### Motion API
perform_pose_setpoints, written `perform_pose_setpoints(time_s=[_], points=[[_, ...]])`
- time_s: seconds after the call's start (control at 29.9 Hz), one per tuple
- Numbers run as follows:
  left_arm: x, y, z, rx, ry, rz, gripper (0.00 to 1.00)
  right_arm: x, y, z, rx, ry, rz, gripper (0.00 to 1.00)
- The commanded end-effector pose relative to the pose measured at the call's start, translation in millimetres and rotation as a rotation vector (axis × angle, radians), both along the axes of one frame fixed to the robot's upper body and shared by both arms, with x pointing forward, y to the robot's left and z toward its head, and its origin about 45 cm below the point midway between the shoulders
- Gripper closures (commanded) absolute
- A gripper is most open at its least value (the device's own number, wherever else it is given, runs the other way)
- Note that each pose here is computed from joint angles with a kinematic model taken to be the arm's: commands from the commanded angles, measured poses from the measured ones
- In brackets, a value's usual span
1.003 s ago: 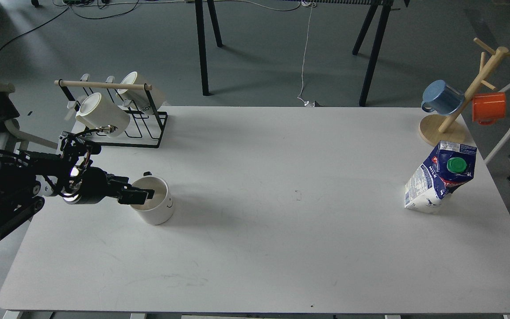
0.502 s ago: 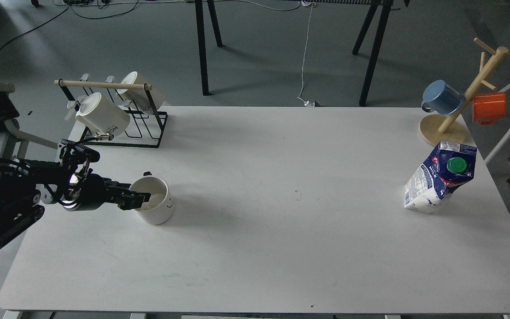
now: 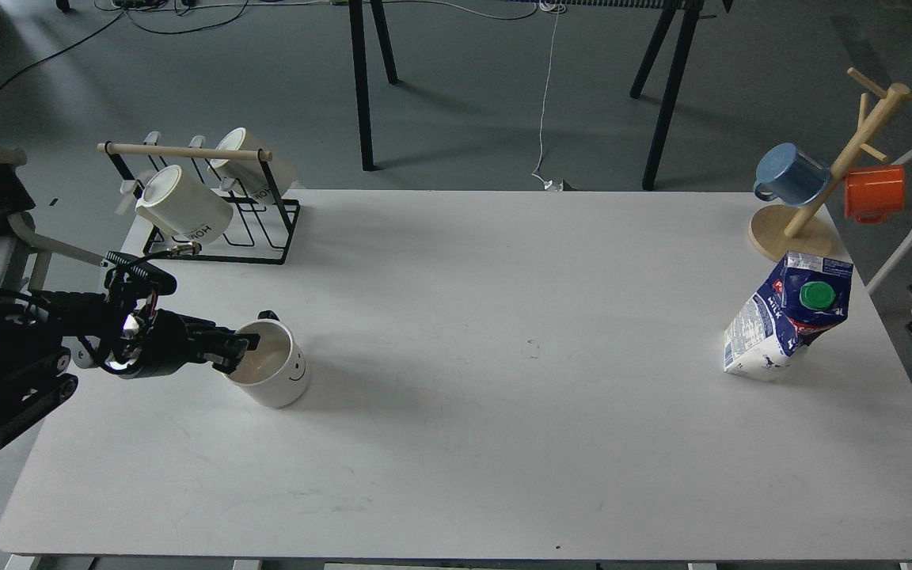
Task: Place cup and milk with both arms
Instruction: 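Grasp the white mug rim with the left gripper, then slide the white mug with the left gripper toward the table center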
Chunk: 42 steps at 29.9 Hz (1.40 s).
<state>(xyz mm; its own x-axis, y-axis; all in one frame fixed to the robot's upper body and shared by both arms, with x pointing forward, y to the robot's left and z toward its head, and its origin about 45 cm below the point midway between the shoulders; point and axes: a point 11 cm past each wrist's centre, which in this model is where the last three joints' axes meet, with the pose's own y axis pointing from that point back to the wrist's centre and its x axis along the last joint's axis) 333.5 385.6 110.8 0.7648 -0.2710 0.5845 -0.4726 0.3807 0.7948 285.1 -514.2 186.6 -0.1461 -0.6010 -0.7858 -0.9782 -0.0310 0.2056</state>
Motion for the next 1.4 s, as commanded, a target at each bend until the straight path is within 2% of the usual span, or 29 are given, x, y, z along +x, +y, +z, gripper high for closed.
perform_pose_setpoints(time_s=[0.0,0.13,0.3,0.5,0.67,0.84,1.14,1.24,1.37], points=[[2,1,3,0.001,-0.002,0.002,0.95,-2,-1,-1,-0.001,0.004,-0.003,0.05],[8,-16,14,-0.037,-0.006,-0.025,0.96,-2,-1,-1,-0.001,0.005,-0.003,0.05],[46,-58,68,-0.081,-0.09,-0.11,0.96,-2,-2,-2,-0.001,0.006,-0.004,0.05],[75,-123,96,-0.117,-0.134,-0.224,0.95,-11,-11,-12,-0.006,0.031,-0.042,0.05],[75,-197,68,-0.074,-0.126,-0.373,0.95,-23,-17,-21,-0.011,0.052,-0.073,0.05],[64,-244,45,-0.139,-0.077,-0.405,0.95,-29,-25,-24,-0.022,0.064,-0.096,0.05],[59,-255,23,-0.125,-0.046,-0.408,0.93,-28,-25,-23,-0.022,0.061,-0.096,0.05],[48,-252,8,-0.133,-0.012,-0.397,0.92,-28,-25,-24,-0.021,0.062,-0.098,0.05],[42,-252,1,-0.14,0.005,-0.394,0.88,-29,-25,-24,-0.021,0.063,-0.098,0.05]])
